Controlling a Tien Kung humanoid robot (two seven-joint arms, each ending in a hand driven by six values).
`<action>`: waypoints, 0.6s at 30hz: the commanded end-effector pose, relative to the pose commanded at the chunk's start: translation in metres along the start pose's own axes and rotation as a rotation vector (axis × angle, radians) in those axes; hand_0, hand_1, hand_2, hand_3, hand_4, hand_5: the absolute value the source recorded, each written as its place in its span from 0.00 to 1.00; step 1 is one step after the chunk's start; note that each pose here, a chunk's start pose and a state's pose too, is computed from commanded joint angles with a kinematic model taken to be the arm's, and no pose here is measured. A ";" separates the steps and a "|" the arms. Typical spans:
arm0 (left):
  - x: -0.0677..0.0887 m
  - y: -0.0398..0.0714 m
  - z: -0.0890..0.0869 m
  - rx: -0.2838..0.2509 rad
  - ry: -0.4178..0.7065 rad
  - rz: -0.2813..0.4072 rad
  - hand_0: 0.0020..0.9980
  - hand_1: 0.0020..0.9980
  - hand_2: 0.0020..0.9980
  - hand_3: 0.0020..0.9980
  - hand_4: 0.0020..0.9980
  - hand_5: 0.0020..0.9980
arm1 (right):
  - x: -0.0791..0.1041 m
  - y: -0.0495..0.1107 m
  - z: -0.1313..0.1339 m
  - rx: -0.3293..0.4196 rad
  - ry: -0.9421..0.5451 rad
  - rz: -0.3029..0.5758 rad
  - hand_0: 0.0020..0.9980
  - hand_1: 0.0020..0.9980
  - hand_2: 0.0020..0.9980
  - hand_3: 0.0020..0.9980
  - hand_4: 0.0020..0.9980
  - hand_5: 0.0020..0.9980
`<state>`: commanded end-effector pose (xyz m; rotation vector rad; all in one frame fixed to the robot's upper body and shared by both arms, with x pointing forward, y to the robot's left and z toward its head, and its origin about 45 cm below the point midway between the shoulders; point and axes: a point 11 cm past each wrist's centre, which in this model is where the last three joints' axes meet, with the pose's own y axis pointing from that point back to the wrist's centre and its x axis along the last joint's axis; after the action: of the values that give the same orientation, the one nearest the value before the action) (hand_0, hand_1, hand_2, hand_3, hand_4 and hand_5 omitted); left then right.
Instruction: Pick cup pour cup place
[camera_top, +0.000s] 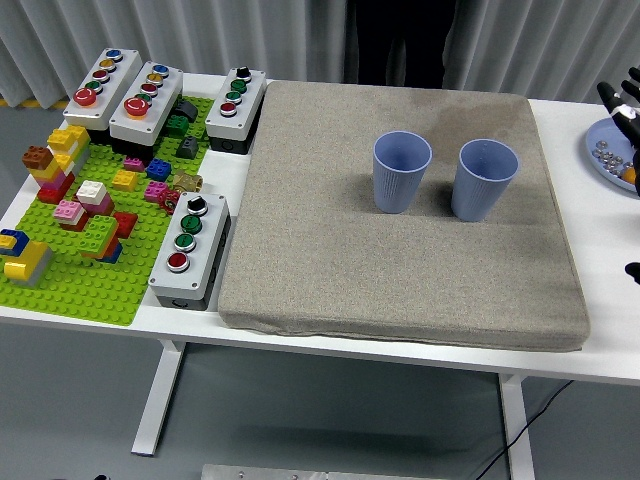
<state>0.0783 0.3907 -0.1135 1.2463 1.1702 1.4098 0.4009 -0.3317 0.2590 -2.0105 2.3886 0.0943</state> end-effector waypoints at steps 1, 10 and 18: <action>0.000 0.000 0.000 0.001 -0.001 0.000 0.76 0.78 0.84 0.72 0.50 1.00 | -0.001 0.004 0.005 -0.008 0.000 0.000 0.94 0.84 0.90 0.86 0.90 0.46; -0.003 0.000 0.003 -0.005 -0.012 -0.006 0.76 0.78 0.84 0.72 0.50 1.00 | -0.013 0.036 0.054 -0.103 0.028 -0.026 0.94 0.84 0.90 0.86 0.90 0.46; -0.005 0.000 0.004 -0.005 -0.020 -0.009 0.76 0.78 0.83 0.72 0.50 1.00 | -0.023 0.044 0.065 -0.127 0.051 -0.057 0.93 0.84 0.91 0.86 0.89 0.46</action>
<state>0.0826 0.3863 -0.1139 1.2475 1.1570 1.3899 0.3603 -0.2977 0.1963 -2.1591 2.4104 0.2005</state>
